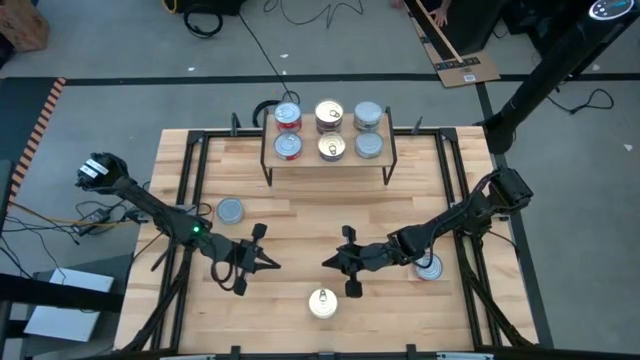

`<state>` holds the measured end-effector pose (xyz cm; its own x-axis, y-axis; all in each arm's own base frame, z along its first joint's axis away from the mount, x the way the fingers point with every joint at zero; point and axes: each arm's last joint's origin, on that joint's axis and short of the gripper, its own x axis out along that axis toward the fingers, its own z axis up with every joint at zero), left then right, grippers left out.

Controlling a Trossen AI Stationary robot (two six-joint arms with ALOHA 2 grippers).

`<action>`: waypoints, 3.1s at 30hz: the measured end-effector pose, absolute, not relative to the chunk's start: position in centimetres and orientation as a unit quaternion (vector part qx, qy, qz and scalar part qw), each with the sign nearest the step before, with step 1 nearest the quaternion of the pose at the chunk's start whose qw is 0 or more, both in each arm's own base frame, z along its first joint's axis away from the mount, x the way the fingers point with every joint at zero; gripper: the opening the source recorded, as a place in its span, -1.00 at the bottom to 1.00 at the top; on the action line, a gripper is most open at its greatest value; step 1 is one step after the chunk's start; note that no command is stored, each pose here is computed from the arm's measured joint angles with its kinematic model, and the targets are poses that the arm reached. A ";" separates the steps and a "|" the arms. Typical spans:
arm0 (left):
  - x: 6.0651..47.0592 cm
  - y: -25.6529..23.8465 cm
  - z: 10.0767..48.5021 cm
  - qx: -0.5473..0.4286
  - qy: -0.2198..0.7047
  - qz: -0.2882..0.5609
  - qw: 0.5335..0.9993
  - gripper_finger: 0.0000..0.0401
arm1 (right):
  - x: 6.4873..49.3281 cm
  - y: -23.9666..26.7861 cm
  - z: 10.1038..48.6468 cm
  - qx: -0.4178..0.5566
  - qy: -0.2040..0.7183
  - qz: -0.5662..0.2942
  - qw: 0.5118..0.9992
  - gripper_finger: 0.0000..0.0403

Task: Stack canned seafood by type on shelf
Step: Stack the blue pink tuna can on top of the blue pink tuna can on the shelf

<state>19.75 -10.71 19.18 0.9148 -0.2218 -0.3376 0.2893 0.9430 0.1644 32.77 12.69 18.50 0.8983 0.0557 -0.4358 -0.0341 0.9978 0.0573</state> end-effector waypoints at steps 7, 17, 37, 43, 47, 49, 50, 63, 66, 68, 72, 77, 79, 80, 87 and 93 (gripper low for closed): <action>19.2 -11.1 18.4 0.109 0.198 -0.148 0.963 -0.96 | 32.8 12.7 18.5 0.023 0.224 0.025 0.974 -0.95; 17.4 -13.0 17.9 0.102 0.237 -0.150 0.955 -0.96 | 33.2 13.0 17.3 0.022 0.232 0.026 0.972 -0.95; 15.1 -14.3 16.8 0.059 0.325 -0.136 0.934 -0.96 | 35.3 12.3 15.6 0.044 0.221 0.043 0.973 -0.95; 15.0 -14.3 16.8 0.061 0.323 -0.131 0.935 -0.96 | 36.0 13.5 17.1 0.041 0.206 0.058 0.976 -0.95; 15.1 -14.2 16.8 0.067 0.319 -0.120 0.938 -0.96 | 36.3 14.3 17.9 0.025 0.218 0.062 0.974 -0.95; 15.1 -14.2 16.8 0.069 0.316 -0.114 0.939 -0.96 | 36.4 14.7 18.2 0.018 0.229 0.056 0.972 -0.95; 15.1 -14.2 16.8 0.070 0.315 -0.111 0.940 -0.96 | 36.4 14.8 18.4 0.017 0.236 0.055 0.970 -0.95; 15.1 -14.2 16.8 0.045 0.319 -0.107 0.941 -0.96 | 35.8 17.4 20.8 0.092 0.384 0.041 0.918 -0.79; 15.1 -14.2 16.8 0.045 0.319 -0.107 0.941 -0.96 | 35.3 18.2 20.9 0.135 0.413 0.059 0.899 -0.70; 15.1 -14.2 16.8 0.045 0.319 -0.107 0.941 -0.96 | 35.0 18.8 20.8 0.161 0.422 0.068 0.890 -0.64; 15.1 -14.2 16.8 0.042 0.319 -0.106 0.941 -0.96 | 34.2 20.2 20.8 0.180 0.431 0.077 0.881 -0.52; 15.1 -14.2 16.8 0.044 0.319 -0.106 0.941 -0.96 | 32.9 21.9 20.7 0.098 0.423 0.084 0.897 -0.34; 15.1 -14.2 16.8 0.044 0.319 -0.107 0.941 -0.96 | 32.5 22.5 20.7 0.054 0.407 0.083 0.908 -0.26; 15.1 -14.2 16.8 0.044 0.319 -0.107 0.941 -0.96 | 32.3 22.9 20.8 0.038 0.397 0.086 0.913 -0.22; 15.1 -14.2 16.8 0.047 0.319 -0.107 0.941 -0.96 | 32.9 25.3 22.6 0.055 0.272 0.149 0.949 -0.08; 15.1 -14.1 16.8 0.049 0.316 -0.100 0.942 -0.96 | 34.1 24.4 19.4 0.019 0.322 0.123 0.939 -0.13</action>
